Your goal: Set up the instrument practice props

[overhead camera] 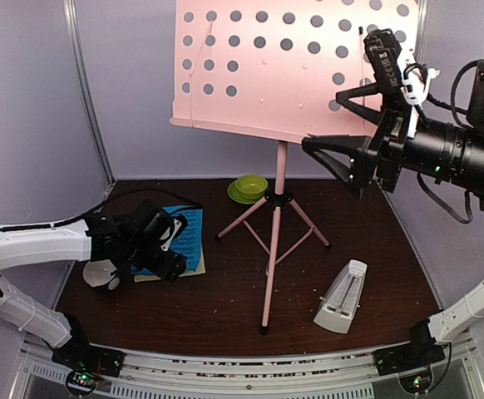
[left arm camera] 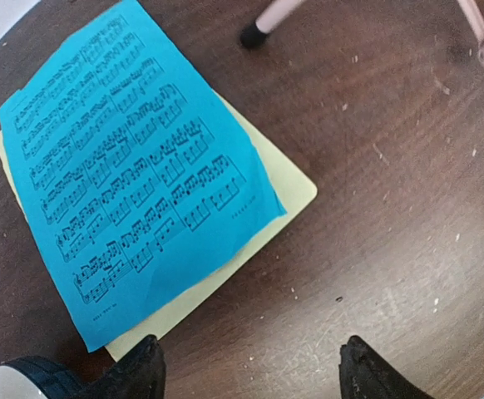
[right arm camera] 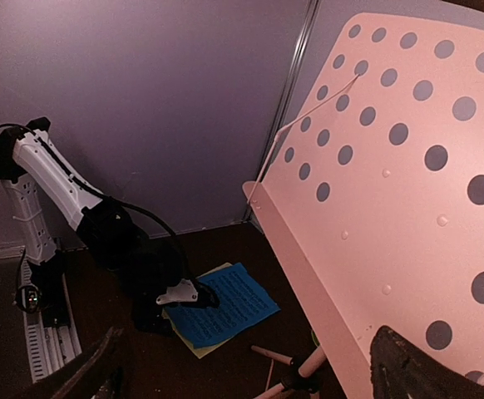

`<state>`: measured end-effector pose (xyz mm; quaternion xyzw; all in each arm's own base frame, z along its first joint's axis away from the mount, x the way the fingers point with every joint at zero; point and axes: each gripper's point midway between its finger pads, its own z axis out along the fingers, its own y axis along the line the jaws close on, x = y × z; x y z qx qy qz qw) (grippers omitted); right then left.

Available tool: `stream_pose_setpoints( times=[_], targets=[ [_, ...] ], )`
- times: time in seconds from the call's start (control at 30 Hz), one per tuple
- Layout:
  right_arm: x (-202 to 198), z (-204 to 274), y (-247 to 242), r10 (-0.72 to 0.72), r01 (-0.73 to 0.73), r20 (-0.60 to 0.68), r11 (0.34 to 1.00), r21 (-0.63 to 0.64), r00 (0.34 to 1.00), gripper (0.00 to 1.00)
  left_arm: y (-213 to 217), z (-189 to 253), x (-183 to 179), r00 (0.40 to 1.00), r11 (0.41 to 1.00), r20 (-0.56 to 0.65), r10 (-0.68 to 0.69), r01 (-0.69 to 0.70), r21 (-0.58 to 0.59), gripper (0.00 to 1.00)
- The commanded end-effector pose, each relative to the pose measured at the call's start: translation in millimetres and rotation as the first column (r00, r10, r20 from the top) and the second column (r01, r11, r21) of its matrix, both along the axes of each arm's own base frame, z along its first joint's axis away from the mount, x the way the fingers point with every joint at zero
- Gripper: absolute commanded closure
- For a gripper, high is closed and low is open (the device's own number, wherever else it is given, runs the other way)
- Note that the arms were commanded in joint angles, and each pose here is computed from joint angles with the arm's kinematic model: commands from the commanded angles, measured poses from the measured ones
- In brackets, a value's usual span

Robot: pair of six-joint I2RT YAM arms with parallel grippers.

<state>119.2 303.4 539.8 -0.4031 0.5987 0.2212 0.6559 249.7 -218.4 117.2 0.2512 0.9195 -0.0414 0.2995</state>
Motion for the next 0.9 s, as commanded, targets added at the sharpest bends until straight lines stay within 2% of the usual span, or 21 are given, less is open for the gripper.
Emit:
stream_pose_setpoints(
  times=[0.0,0.27,0.43,0.87],
  targets=[
    [-12.7,-23.3,8.5,0.069,-0.062,-0.151,0.997,0.049,0.986,0.01,-0.7,-26.7,-6.2,0.991,0.986,-0.052,-0.126,0.131,0.107,0.28],
    [-14.3,-61.4,10.0,0.059,-0.046,-0.256,0.997,0.056,0.965,0.02,-23.0,-48.6,15.3,0.976,0.961,-0.038,-0.215,0.219,0.169,0.38],
    [-14.7,-73.9,6.2,0.05,-0.029,-0.316,0.997,0.073,0.948,0.03,-29.6,-62.4,30.7,0.972,0.944,-0.031,-0.232,0.232,0.234,0.47],
    [-3.7,-86.7,-5.7,-0.031,0.059,-0.334,0.996,0.073,0.942,0.07,-40.6,-69.8,54.8,0.957,0.908,0.0,-0.289,0.274,0.316,0.64]
  ],
)
